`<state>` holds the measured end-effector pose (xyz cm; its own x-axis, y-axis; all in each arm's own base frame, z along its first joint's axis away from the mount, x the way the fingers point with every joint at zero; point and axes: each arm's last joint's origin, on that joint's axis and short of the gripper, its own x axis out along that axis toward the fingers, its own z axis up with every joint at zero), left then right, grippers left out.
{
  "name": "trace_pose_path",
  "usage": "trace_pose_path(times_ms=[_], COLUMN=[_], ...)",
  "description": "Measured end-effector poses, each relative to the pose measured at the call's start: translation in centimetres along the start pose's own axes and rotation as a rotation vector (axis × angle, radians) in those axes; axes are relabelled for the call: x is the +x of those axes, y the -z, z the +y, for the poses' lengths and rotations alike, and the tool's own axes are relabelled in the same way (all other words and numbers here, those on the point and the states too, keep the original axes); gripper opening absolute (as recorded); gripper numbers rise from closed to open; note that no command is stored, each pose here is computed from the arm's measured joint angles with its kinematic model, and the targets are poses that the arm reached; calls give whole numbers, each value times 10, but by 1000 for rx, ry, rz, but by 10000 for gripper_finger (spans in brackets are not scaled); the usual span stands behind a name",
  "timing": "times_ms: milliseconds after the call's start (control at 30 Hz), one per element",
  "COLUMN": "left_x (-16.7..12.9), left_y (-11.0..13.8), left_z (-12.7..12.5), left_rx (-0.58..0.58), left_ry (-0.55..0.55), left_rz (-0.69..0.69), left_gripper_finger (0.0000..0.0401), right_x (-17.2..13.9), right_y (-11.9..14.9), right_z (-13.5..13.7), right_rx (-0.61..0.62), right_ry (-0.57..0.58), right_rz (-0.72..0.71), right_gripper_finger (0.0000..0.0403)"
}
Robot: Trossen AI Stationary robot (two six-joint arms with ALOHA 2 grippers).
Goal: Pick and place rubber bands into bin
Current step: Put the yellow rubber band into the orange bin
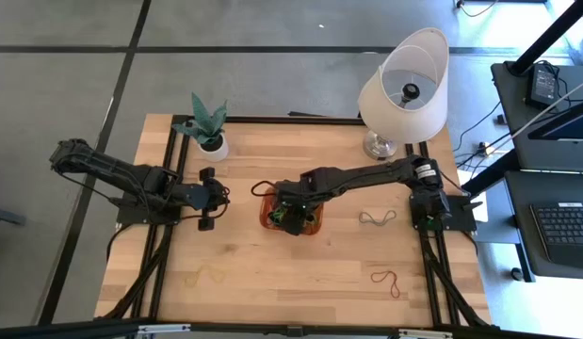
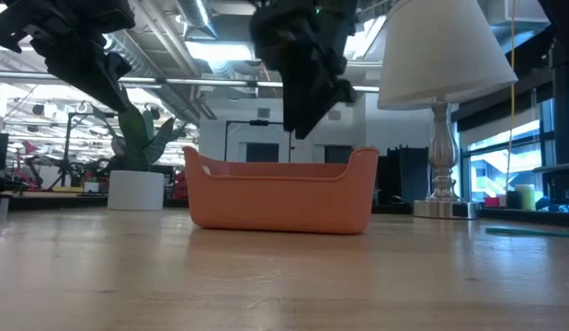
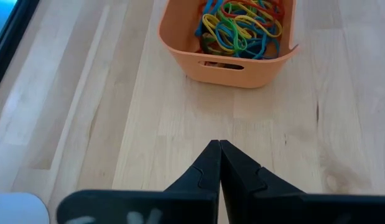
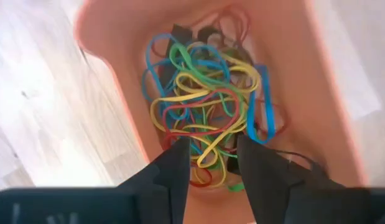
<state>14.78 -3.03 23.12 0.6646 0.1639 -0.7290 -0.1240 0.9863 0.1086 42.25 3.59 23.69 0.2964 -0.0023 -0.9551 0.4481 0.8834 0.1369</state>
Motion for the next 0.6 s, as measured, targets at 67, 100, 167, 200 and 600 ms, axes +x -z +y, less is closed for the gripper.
trace_pose_path(times_ms=[67,100,167,200,600], left_x=[0,0,0,0,0], left_y=[0,0,-1,-1,0], left_z=[0,0,0,0,-2], left_rx=[0,-1,-2,-2,2], left_ry=[1,1,4,7,55], left_rz=[-2,-2,-5,-5,6], left_gripper_finger=[4,5,5,5,2], right_x=[-8,-11,-19,-22,-34], right_y=[0,1,3,4,23], right_z=[1,1,3,4,2], right_rx=[-3,-5,-11,-14,-34], right_ry=[12,10,0,-5,24], right_rz=[-32,-39,-52,-58,-188], right_gripper_finger=[136,136,136,136,88])
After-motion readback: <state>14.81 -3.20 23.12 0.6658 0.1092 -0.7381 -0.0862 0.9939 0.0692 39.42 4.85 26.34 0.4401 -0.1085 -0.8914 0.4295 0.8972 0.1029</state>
